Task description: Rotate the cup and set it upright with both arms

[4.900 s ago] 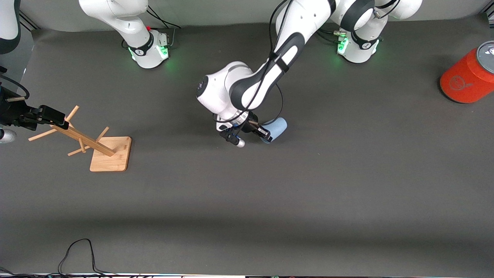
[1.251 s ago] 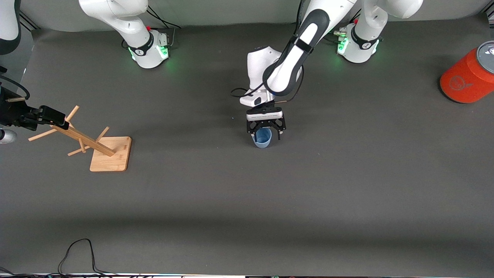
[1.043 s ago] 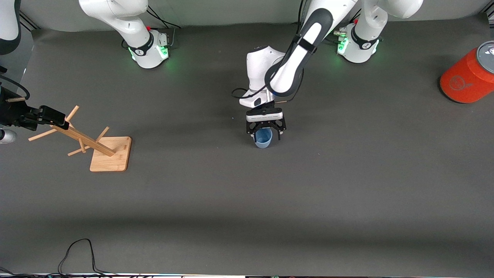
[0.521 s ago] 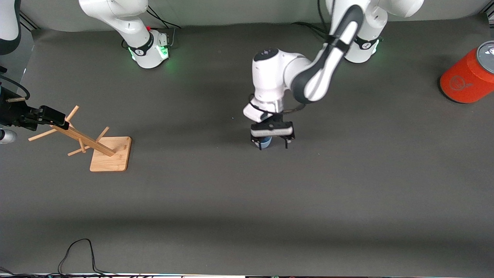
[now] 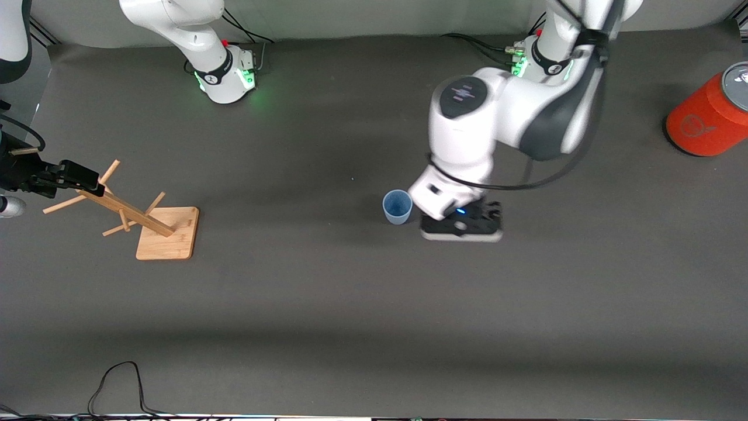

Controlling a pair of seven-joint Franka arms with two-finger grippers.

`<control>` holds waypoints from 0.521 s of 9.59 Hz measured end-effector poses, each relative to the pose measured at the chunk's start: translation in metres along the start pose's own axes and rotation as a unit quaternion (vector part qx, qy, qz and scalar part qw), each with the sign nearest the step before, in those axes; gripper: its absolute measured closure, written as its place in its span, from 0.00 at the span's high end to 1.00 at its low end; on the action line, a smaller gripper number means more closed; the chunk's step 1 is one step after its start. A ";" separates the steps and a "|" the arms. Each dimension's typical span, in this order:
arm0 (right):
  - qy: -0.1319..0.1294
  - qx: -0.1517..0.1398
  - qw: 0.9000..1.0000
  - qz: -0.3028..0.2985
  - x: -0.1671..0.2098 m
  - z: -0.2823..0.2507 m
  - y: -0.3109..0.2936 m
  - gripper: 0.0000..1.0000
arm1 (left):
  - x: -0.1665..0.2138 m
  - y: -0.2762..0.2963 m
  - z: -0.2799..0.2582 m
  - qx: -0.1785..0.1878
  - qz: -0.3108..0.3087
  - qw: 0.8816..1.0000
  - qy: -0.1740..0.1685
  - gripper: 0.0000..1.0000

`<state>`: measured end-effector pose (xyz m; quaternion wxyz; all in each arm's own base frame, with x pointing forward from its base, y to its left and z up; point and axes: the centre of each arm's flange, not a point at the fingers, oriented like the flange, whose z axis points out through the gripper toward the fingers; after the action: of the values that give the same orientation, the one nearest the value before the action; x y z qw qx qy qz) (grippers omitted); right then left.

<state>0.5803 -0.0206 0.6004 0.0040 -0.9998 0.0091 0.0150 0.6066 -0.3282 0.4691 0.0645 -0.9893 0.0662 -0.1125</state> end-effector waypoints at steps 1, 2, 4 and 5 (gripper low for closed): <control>0.000 0.000 1.000 0.000 0.000 0.000 0.000 1.00 | 0.012 -0.044 0.003 0.001 0.018 1.000 -0.018 1.00; 0.000 0.000 1.000 0.000 0.000 0.000 0.000 1.00 | 0.017 -0.083 0.002 0.003 0.029 0.999 -0.033 1.00; 0.000 0.000 1.000 0.000 0.000 0.000 0.000 1.00 | 0.015 -0.128 -0.013 0.010 0.044 0.997 -0.058 1.00; 0.000 0.000 1.000 0.000 0.000 0.000 0.000 1.00 | 0.014 -0.146 -0.019 0.012 0.058 0.996 -0.064 1.00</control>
<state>0.5803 -0.0209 0.6002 0.0040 -0.9998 0.0094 0.0154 0.6333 -0.1887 0.5112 0.0866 -0.9881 0.1181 -0.0460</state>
